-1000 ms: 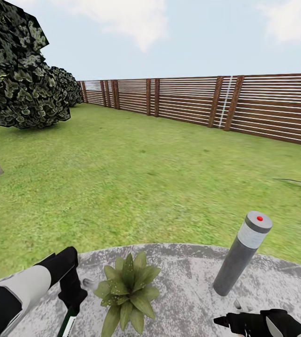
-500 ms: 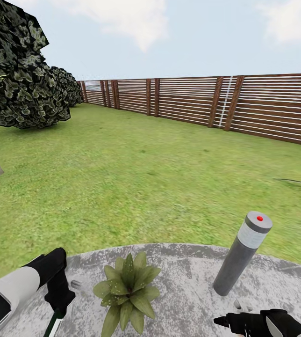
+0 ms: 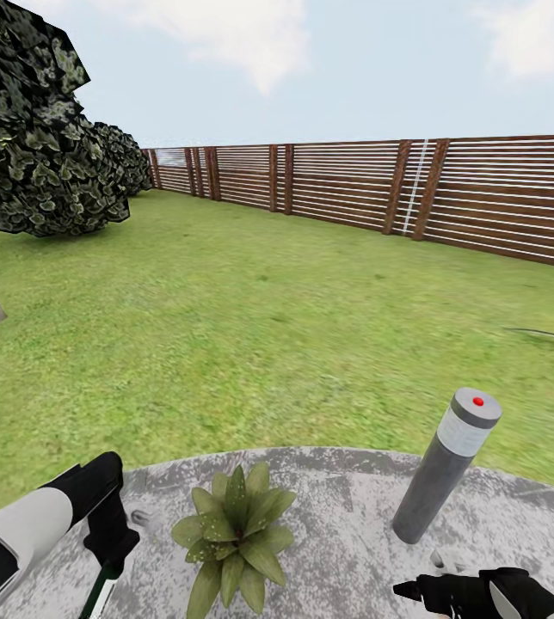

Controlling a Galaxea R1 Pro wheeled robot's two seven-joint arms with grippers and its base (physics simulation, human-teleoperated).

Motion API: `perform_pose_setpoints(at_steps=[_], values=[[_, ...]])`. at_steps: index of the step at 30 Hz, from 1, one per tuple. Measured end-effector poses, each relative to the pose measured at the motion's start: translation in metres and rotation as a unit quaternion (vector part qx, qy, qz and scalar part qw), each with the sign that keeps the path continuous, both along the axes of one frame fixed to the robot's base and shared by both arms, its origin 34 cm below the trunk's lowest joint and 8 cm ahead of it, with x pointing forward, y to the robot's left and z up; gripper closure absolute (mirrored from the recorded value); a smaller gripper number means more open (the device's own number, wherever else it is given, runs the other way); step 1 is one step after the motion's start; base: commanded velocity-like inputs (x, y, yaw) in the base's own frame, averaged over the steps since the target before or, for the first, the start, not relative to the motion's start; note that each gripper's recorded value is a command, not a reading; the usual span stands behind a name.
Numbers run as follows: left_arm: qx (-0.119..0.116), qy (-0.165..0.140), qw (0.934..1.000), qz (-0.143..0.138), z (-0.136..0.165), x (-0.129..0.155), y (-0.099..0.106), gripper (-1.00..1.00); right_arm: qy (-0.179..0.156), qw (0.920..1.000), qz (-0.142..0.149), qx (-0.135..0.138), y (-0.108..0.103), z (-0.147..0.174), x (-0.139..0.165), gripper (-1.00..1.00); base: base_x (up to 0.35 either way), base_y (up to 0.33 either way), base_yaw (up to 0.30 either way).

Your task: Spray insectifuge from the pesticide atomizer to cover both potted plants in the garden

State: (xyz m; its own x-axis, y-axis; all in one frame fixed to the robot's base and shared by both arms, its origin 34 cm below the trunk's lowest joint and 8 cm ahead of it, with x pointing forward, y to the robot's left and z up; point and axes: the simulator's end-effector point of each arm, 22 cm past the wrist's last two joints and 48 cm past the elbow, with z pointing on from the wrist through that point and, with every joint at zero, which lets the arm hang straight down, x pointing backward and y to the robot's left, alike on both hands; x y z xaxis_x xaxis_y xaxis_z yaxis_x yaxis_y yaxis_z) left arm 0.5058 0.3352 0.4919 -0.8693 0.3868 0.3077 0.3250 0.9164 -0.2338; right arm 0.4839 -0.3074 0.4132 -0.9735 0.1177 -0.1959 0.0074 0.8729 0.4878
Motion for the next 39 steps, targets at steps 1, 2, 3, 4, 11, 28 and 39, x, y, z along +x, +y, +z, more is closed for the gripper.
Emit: perform_pose_setpoints(at_steps=[1,2,3,4,11,28,39], values=[[0.0,-0.002,1.0,-0.001,0.001,0.001,0.0,1.0,0.0,1.0,0.0,0.0,0.0,0.0,0.0,-1.0,0.0,0.0,0.0],[0.0,-0.002,1.0,-0.001,0.001,0.002,0.0,1.0,0.0,1.0,0.0,0.0,0.0,0.0,0.0,-1.0,0.0,0.0,0.0],[0.0,-0.002,1.0,-0.002,0.001,0.002,0.0,1.0,0.0,1.0,0.0,0.0,0.0,0.0,0.0,-1.0,0.0,0.0,0.0],[0.001,-0.002,1.0,-0.002,0.001,0.002,0.0,1.0,0.0,1.0,0.0,0.0,0.0,0.0,0.0,-1.0,0.0,0.0,0.0],[0.009,-0.005,0.9999,-0.003,0.001,0.006,-0.003,1.0,0.0,1.0,0.0,0.0,0.0,0.0,0.0,-1.0,0.0,0.0,0.0],[0.043,-0.025,0.9983,-0.031,-0.006,0.015,-0.006,1.0,0.0,1.0,0.0,0.0,0.0,0.0,0.0,-1.0,0.0,0.0,0.0],[0.039,-0.027,0.998,-0.042,-0.008,0.016,-0.019,1.0,0.0,1.0,0.0,-0.001,0.0,0.0,0.0,-1.0,0.0,0.0,0.0]])
